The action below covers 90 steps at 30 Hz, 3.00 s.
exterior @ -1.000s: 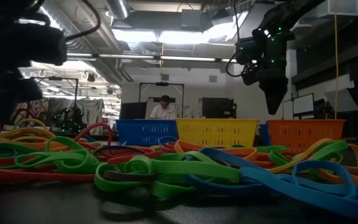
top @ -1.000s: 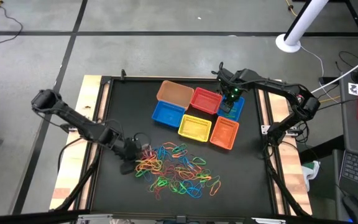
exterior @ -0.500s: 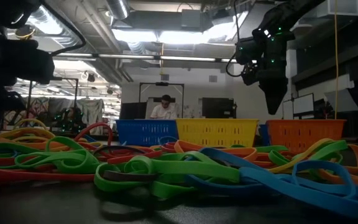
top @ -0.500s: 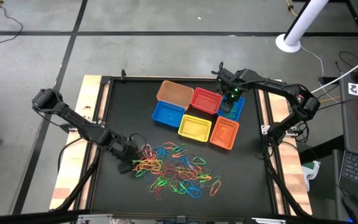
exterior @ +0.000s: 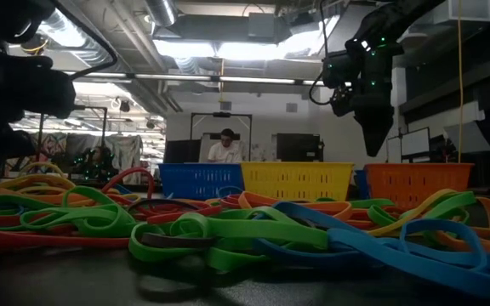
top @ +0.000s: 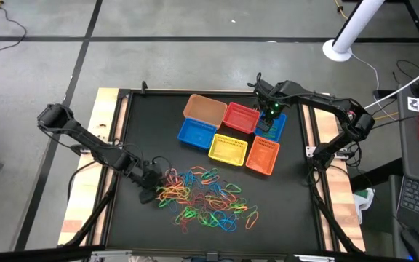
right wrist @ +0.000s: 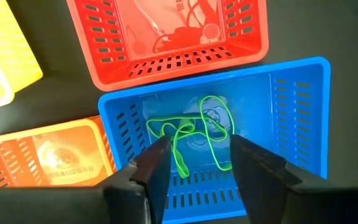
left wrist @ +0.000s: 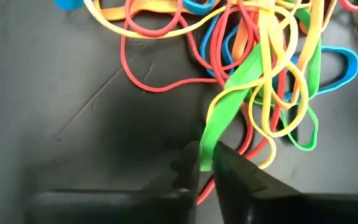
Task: Sort rubber bands into baskets
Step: Put the green rubber band into the right blue basket
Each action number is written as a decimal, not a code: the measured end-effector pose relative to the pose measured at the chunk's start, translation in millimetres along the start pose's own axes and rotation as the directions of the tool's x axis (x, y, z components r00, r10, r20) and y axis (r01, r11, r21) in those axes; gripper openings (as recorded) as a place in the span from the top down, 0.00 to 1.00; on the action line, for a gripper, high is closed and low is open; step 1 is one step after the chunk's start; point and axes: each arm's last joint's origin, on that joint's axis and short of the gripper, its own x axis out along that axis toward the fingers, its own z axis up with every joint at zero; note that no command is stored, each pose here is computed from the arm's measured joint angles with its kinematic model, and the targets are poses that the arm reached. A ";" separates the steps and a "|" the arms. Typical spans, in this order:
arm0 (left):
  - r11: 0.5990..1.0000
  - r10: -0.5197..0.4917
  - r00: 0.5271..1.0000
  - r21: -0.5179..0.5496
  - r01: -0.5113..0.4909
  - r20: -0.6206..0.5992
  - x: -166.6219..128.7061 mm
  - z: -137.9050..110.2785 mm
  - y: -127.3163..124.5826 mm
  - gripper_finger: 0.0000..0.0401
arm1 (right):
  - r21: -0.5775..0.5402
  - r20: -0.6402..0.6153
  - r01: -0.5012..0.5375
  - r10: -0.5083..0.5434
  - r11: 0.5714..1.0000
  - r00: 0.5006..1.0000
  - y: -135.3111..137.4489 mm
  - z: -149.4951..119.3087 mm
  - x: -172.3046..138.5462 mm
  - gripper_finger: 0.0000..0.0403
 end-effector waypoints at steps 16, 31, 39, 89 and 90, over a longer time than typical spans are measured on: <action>0.986 -0.142 0.965 0.114 0.119 0.219 -41.8 53.8 -35.6 0.99 | -0.151 0.226 -0.380 0.406 0.913 0.886 15.1 22.0 -4.8 0.59; 0.996 -0.048 0.861 0.087 0.004 0.506 -63.9 110.8 -6.6 0.99 | -0.564 0.434 -0.287 0.574 0.774 0.694 114.6 47.6 -21.8 0.59; 0.999 -0.002 0.813 0.044 -0.029 0.582 -70.7 126.4 9.8 0.99 | -0.550 0.564 -0.119 0.473 0.826 0.677 162.5 41.2 -28.5 0.59; 0.999 0.014 0.739 -0.046 0.023 0.674 -80.4 142.0 22.9 0.99 | -0.518 0.813 0.347 0.325 0.782 0.483 258.6 42.1 10.9 0.59; 0.999 0.014 0.739 -0.046 0.023 0.674 -80.4 142.0 22.9 0.99 | -0.518 0.813 0.347 0.325 0.782 0.483 258.6 42.1 10.9 0.59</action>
